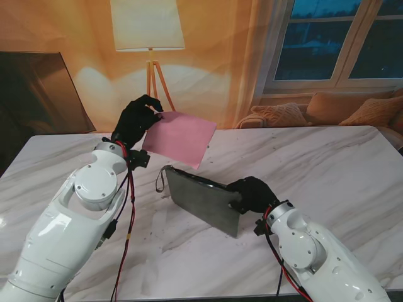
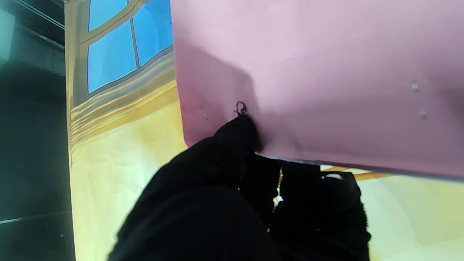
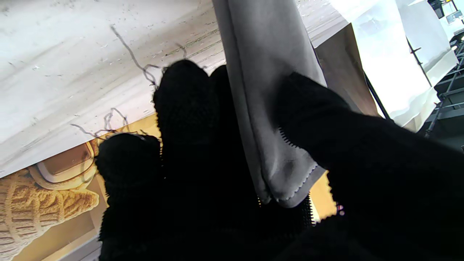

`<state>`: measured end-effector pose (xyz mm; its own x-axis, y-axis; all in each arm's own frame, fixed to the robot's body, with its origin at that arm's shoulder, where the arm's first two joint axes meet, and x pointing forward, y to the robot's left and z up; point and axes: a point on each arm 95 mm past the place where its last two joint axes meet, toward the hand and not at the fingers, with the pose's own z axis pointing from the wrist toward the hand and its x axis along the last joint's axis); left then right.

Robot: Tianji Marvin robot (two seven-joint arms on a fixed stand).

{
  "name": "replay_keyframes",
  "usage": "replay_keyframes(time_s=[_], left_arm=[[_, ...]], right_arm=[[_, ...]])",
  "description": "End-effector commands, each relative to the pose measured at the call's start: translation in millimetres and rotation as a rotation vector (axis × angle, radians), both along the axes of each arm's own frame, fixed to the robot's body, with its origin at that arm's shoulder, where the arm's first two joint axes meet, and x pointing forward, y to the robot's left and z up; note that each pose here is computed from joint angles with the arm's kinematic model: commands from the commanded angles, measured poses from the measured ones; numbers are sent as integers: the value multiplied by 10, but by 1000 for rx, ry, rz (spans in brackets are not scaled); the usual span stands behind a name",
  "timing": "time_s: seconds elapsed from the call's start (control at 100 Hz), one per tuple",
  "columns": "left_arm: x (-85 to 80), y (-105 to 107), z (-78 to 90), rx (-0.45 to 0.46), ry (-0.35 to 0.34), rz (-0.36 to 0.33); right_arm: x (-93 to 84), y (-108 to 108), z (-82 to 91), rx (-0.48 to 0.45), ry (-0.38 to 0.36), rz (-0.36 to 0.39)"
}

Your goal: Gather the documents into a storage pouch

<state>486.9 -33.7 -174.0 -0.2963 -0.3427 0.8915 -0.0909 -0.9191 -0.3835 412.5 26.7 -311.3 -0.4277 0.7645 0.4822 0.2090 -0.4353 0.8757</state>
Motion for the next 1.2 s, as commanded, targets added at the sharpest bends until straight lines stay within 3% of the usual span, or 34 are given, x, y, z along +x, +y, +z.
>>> replay_keyframes(time_s=[0.0, 0.35, 0.84, 1.19], left_arm=[[-42, -99, -124, -6, 25, -27], [-69, -246, -309, 13, 24, -58], [-15, -327, -316, -11, 19, -83], [-82, -357, -371, -9, 43, -139]], right_arm=[[-12, 18, -5, -10, 10, 4], [-7, 49, 19, 21, 33, 5], [-13, 74, 13, 29, 33, 21], [1, 67, 22, 30, 32, 10]])
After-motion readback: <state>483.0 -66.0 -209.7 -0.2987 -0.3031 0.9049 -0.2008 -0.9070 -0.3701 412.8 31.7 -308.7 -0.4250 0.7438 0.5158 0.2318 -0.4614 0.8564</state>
